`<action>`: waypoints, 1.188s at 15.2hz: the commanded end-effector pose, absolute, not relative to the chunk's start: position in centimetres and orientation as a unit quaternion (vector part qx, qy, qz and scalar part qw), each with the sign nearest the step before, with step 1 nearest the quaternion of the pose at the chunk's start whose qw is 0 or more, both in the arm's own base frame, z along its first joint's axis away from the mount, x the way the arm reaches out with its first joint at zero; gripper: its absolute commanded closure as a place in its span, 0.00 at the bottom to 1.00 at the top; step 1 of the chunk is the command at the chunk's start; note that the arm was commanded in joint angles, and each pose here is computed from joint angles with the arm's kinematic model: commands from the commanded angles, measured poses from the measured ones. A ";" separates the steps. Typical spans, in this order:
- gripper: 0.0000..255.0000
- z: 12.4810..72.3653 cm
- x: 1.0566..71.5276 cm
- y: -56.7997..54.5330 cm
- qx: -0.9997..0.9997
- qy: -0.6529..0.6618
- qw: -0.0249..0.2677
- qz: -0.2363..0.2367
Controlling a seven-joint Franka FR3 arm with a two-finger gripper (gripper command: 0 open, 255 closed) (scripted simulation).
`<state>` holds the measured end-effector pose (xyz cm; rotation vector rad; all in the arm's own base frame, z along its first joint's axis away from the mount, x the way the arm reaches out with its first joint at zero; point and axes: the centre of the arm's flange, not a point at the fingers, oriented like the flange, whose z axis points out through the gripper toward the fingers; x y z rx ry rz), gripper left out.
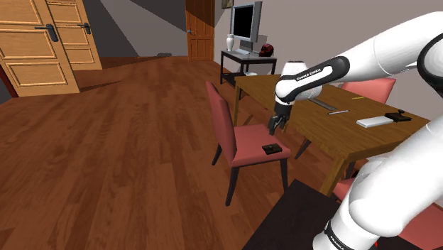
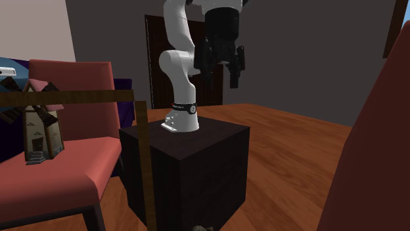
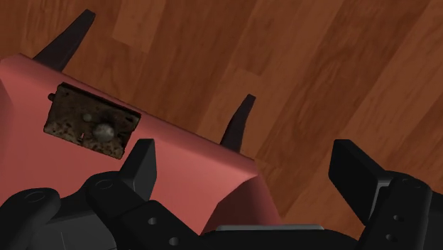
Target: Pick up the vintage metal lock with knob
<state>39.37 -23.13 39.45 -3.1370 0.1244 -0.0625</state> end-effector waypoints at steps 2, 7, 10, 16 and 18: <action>0.00 36.4 40.8 -25.9 -0.999 0.037 0.001 -0.017; 0.00 31.8 42.8 -30.3 -0.999 0.033 0.004 -0.012; 0.00 29.0 44.0 -33.0 -0.999 0.030 0.006 -0.008; 0.00 23.4 46.3 -38.3 -1.000 0.025 0.009 -0.002; 0.00 21.6 47.1 -40.0 -1.000 0.024 0.010 0.000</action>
